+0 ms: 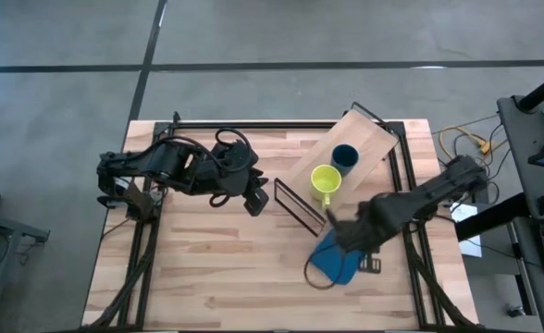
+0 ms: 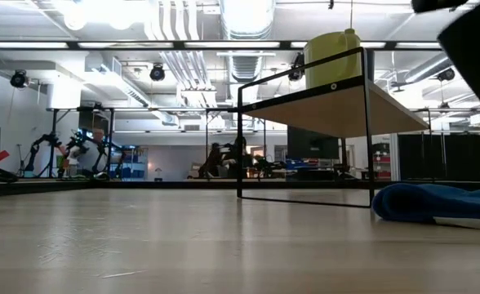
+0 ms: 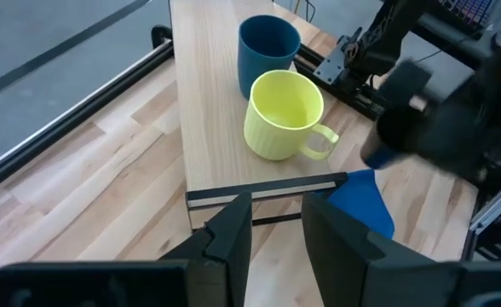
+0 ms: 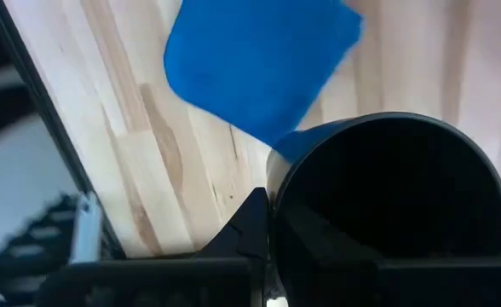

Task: Stack small to large cups/mugs on shelf
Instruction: Put the black cup on the shelf

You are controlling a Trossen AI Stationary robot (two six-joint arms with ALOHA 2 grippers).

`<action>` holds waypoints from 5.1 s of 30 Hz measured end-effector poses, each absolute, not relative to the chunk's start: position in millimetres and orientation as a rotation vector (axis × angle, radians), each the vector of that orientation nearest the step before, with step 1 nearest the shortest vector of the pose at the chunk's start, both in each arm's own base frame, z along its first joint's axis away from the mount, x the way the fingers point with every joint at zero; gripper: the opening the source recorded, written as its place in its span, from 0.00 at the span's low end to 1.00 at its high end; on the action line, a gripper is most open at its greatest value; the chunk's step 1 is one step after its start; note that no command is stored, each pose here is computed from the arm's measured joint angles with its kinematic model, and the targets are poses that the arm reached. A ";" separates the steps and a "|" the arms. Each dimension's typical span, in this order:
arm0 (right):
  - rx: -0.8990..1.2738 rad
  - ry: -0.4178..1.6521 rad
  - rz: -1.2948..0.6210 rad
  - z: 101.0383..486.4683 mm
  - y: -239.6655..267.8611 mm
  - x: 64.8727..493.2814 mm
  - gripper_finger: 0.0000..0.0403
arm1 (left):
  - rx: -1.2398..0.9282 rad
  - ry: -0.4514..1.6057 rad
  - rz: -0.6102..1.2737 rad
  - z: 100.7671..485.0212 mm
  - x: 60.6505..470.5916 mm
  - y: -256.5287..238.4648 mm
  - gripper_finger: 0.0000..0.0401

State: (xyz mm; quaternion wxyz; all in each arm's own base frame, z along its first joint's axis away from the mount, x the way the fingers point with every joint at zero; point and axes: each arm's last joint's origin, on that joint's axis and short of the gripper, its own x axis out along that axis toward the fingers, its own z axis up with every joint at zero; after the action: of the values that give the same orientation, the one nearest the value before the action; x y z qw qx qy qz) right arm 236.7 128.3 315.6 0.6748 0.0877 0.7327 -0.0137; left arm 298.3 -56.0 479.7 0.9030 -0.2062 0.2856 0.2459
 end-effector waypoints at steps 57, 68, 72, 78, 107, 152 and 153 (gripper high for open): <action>0.157 0.865 -0.615 474.2 -60.6 103.7 0.02 | -0.387 0.589 0.526 481.2 297.4 -47.8 0.23; 0.294 0.995 -0.644 450.9 -101.9 123.8 0.02 | -0.387 0.590 0.526 481.0 297.6 -47.8 0.23; 0.344 1.040 -0.671 437.9 -110.2 122.0 0.02 | -0.386 0.591 0.527 480.5 297.8 -47.9 0.23; 0.411 1.086 -0.612 421.5 -114.2 126.4 0.02 | -0.386 0.593 0.530 480.0 298.2 -47.0 0.23; 0.409 1.178 -0.420 396.0 -126.4 149.0 0.02 | -0.380 0.585 0.545 480.1 298.3 -46.2 0.23; 0.350 1.218 -0.342 389.8 -142.7 168.2 0.07 | -0.380 0.586 0.545 480.0 298.4 -46.2 0.23; 0.343 1.203 -0.348 393.2 -142.1 167.2 0.09 | -0.380 0.586 0.545 479.9 298.4 -46.2 0.23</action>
State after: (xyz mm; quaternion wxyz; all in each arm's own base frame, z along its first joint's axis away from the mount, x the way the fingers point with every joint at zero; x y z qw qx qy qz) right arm 167.2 -142.1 393.2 0.7966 0.1595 0.5602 -0.1620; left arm 298.4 -46.2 479.9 0.9035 -0.1840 0.2834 0.2636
